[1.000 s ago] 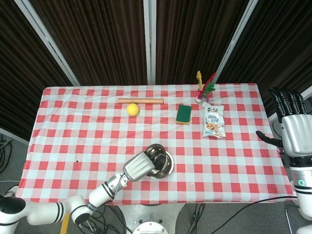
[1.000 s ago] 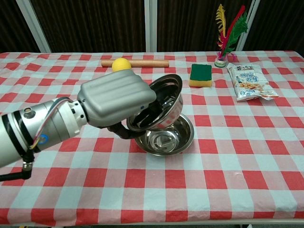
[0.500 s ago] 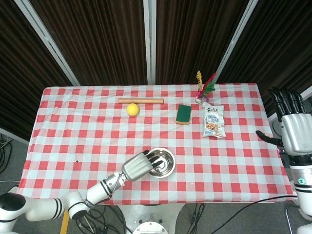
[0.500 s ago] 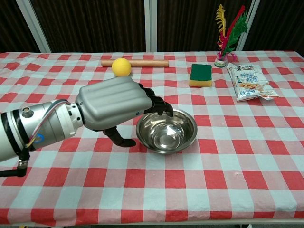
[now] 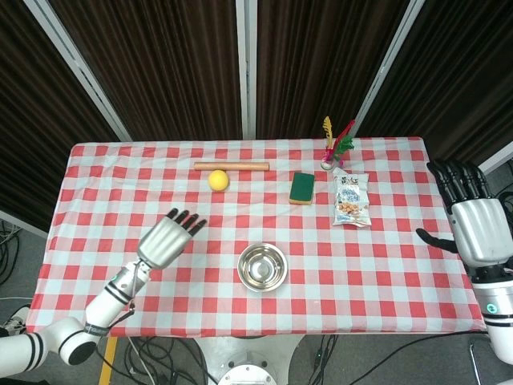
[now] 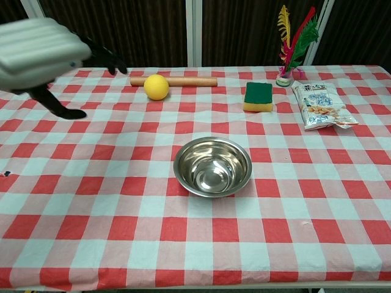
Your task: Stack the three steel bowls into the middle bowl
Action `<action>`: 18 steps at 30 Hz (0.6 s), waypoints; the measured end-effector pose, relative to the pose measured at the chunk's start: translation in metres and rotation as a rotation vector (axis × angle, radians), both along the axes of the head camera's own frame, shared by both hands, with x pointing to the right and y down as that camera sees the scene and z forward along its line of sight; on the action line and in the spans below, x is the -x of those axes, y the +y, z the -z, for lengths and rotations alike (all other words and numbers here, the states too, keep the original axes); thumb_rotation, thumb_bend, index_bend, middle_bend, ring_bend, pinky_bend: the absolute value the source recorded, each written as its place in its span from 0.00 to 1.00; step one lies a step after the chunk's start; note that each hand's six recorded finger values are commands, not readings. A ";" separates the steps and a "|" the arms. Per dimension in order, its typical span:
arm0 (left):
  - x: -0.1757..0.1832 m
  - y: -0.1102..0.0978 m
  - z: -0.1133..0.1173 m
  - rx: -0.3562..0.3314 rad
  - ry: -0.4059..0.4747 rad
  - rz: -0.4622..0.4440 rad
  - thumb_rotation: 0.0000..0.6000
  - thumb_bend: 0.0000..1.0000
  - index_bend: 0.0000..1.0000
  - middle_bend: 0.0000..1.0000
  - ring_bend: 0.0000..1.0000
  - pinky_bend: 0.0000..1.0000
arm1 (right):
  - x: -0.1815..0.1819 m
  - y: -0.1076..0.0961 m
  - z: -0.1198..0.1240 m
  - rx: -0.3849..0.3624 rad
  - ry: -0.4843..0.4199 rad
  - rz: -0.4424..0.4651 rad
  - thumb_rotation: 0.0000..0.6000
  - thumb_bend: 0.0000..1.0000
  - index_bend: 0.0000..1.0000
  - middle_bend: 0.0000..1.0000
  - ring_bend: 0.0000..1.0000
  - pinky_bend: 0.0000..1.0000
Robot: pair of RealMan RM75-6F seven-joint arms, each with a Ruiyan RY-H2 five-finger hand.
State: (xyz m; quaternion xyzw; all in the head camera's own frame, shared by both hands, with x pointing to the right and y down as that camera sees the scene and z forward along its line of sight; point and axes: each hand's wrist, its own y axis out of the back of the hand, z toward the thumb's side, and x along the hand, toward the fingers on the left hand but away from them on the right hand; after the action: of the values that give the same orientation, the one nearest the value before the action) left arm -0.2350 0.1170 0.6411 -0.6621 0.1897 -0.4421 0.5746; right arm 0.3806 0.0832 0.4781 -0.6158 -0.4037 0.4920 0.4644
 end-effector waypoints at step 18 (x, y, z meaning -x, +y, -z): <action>0.192 0.057 0.045 -0.064 0.158 0.622 1.00 0.13 0.27 0.27 0.21 0.28 | -0.022 0.126 -0.108 0.326 0.103 0.102 1.00 0.02 0.00 0.05 0.00 0.00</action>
State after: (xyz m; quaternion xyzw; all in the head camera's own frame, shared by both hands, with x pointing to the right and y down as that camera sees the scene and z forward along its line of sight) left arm -0.4270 0.1740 0.5965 -0.5862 0.4407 -0.5375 0.4162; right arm 0.4028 0.2092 0.5862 -0.6767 -0.2624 0.5576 0.4029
